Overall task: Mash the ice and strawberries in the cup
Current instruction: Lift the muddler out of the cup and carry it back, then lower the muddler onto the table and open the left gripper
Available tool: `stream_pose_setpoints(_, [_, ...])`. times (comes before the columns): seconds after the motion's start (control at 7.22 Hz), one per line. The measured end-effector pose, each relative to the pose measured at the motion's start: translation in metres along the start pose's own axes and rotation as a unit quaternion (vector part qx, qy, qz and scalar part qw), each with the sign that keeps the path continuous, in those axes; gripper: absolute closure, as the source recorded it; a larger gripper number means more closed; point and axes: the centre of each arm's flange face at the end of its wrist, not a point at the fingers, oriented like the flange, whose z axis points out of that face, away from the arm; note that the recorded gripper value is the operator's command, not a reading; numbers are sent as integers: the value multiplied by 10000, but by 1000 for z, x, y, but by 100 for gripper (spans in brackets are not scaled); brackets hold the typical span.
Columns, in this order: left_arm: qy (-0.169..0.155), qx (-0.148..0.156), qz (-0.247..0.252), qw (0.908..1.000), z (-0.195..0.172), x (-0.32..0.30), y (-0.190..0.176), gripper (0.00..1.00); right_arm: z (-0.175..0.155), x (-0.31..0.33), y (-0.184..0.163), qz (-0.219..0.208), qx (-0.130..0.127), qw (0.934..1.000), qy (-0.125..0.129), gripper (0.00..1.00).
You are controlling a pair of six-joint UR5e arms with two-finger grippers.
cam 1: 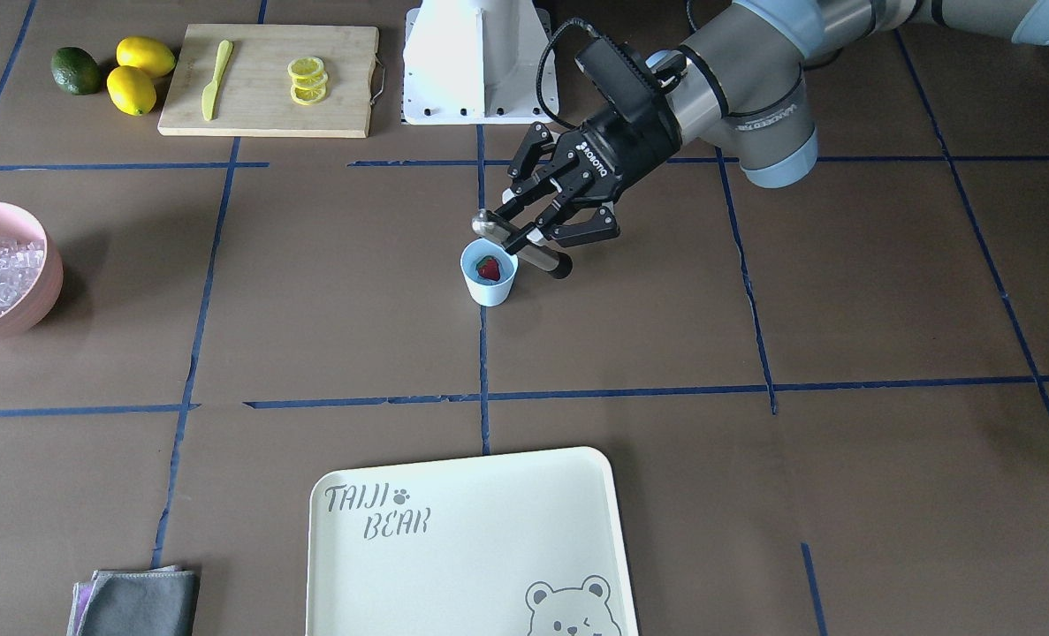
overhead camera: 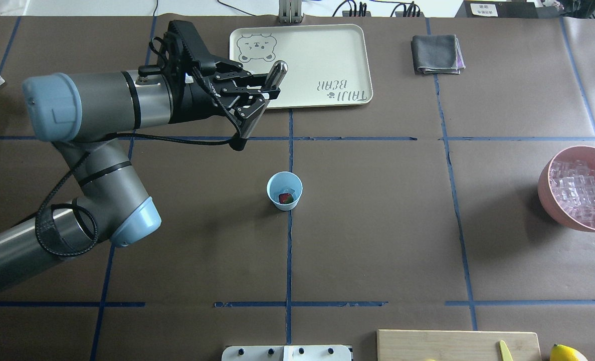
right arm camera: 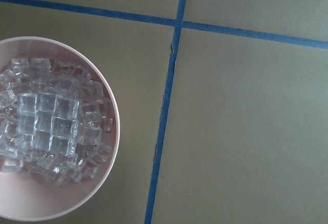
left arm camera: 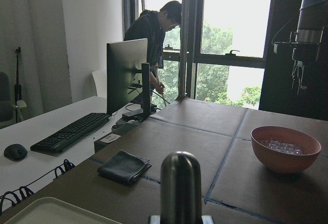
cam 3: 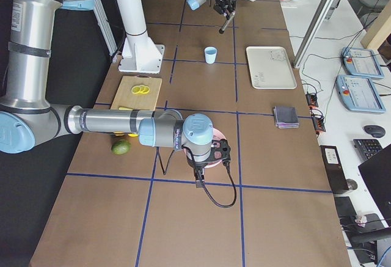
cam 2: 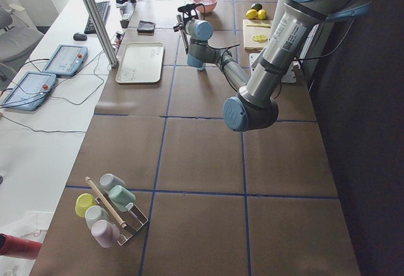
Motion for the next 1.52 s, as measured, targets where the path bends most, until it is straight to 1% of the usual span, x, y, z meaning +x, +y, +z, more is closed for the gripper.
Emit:
stream_pose_setpoints(0.14, [-216, -575, -106, 9981, -5, -19, 1, 100, 0, 0, 0, 0, 1, 10000, 0, 0])
stream_pose_setpoints(0.28, [-406, -1119, -215, 9927, -16, -46, 13, 100, 0, 0, 0, -1, 3, 10000, 1, 0])
stream_pose_setpoints(0.42, [-519, -1600, -312, 9853, -37, -78, 33, 100, -1, 0, -1, -3, 6, 10000, 1, 0])
stream_pose_setpoints(0.55, [-640, -2074, -519, 9748, -61, -112, 55, 100, 0, 0, -1, -3, 5, 10000, 1, 0])
stream_pose_setpoints(0.69, [-820, -2523, -844, 9605, -84, -144, 69, 100, 0, 0, -1, 0, 3, 10000, 1, 0])
stream_pose_setpoints(0.83, [-1050, -2917, -1213, 9430, -107, -172, 84, 100, 0, 0, 0, 4, -1, 10000, 0, 0])
stream_pose_setpoints(0.97, [-1274, -3267, -1562, 9234, -130, -193, 108, 100, 0, 0, 0, 7, -4, 10000, -1, 0])
stream_pose_setpoints(1.11, [-1546, -3621, -1947, 8984, -159, -215, 139, 100, 1, 1, 0, 10, -8, 10000, -1, 0])
stream_pose_setpoints(1.25, [-1867, -3931, -2343, 8693, -192, -237, 168, 100, 1, 1, 1, 10, -11, 10000, -2, 0])
stream_pose_setpoints(1.38, [-2161, -4196, -2708, 8390, -225, -254, 198, 100, 1, 1, 1, 9, -13, 10000, -2, 0])
stream_pose_setpoints(1.52, [-2377, -4397, -2995, 8127, -255, -264, 230, 100, 1, 1, 1, 10, -14, 10000, -2, 0])
